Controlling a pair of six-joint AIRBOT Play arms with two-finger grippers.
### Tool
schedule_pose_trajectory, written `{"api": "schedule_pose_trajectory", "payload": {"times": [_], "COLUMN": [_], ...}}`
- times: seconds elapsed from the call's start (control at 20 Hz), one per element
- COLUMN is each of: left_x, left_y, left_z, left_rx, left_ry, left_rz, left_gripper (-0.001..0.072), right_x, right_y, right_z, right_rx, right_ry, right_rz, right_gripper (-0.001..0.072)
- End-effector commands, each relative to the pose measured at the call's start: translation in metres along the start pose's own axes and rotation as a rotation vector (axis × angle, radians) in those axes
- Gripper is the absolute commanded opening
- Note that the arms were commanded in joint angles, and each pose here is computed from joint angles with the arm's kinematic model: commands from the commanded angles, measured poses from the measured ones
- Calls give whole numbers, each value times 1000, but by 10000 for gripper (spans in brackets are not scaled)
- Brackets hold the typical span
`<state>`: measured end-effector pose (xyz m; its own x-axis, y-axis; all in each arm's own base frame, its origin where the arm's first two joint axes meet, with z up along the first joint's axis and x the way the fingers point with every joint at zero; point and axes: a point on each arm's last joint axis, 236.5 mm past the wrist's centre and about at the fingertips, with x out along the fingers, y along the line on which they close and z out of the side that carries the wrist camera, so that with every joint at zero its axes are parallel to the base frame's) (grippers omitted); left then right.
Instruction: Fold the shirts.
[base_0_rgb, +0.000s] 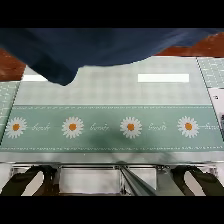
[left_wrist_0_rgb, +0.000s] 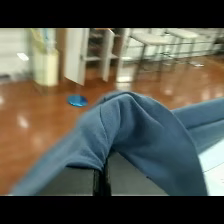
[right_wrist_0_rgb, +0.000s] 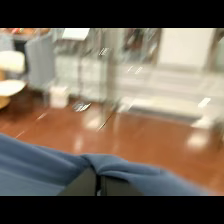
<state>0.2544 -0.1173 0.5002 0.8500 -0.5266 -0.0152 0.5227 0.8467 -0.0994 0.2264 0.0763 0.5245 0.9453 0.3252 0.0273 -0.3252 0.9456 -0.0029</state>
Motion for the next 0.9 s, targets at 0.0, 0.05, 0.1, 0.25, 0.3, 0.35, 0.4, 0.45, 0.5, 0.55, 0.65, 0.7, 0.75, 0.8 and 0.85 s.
{"api": "schedule_pose_trajectory", "payload": {"times": [0.0, 0.05, 0.1, 0.25, 0.3, 0.35, 0.4, 0.45, 0.5, 0.55, 0.65, 0.7, 0.75, 0.8, 0.85], "left_x": [-48, -58, -67, -81, -80, -74, -65, -54, -40, -25, 13, 34, 52, 70, 86], "left_y": [-23, -32, -40, -51, -50, -44, -35, -23, -9, 6, 47, 74, 95, 114, 127], "left_z": [1, 4, 6, -16, -33, -55, -79, -102, -131, -161, -219, -250, -279, -311, -342], "left_rx": [104, 119, 134, 120, 91, 60, 19, -31, -94, -147, -237, -271, -323, -361, -379], "left_ry": [17, 1, -15, 62, 127, 205, 282, 343, 418, 475, 513, 512, 521, 550, 599], "left_rz": [69, 68, 67, 61, 54, 47, 41, 38, 36, 36, 71, 109, 144, 170, 175], "left_gripper": [27, 27, 27, 27, 27, 27, 27, 28, 27, 27, 28, 28, 28, 28, 28], "right_x": [-61, -65, -66, -66, -64, -59, -52, -41, -31, -18, 12, 29, 48, 68, 86], "right_y": [17, 19, 21, 20, 16, 10, 5, -1, -6, -14, -33, -45, -58, -72, -85], "right_z": [14, 7, -4, -40, -52, -68, -85, -106, -127, -150, -193, -214, -238, -265, -290], "right_rx": [-58, -50, -38, 0, 11, 38, 61, 92, 123, 159, 223, 249, 279, 317, 347], "right_ry": [-56, -31, 14, 163, 211, 265, 321, 380, 435, 484, 538, 556, 583, 619, 663], "right_rz": [-76, -77, -71, -69, -78, -86, -84, -79, -75, -75, -86, -97, -109, -122, -132], "right_gripper": [26, 26, 26, 26, 26, 26, 26, 26, 26, 26, 26, 26, 26, 26, 26]}}
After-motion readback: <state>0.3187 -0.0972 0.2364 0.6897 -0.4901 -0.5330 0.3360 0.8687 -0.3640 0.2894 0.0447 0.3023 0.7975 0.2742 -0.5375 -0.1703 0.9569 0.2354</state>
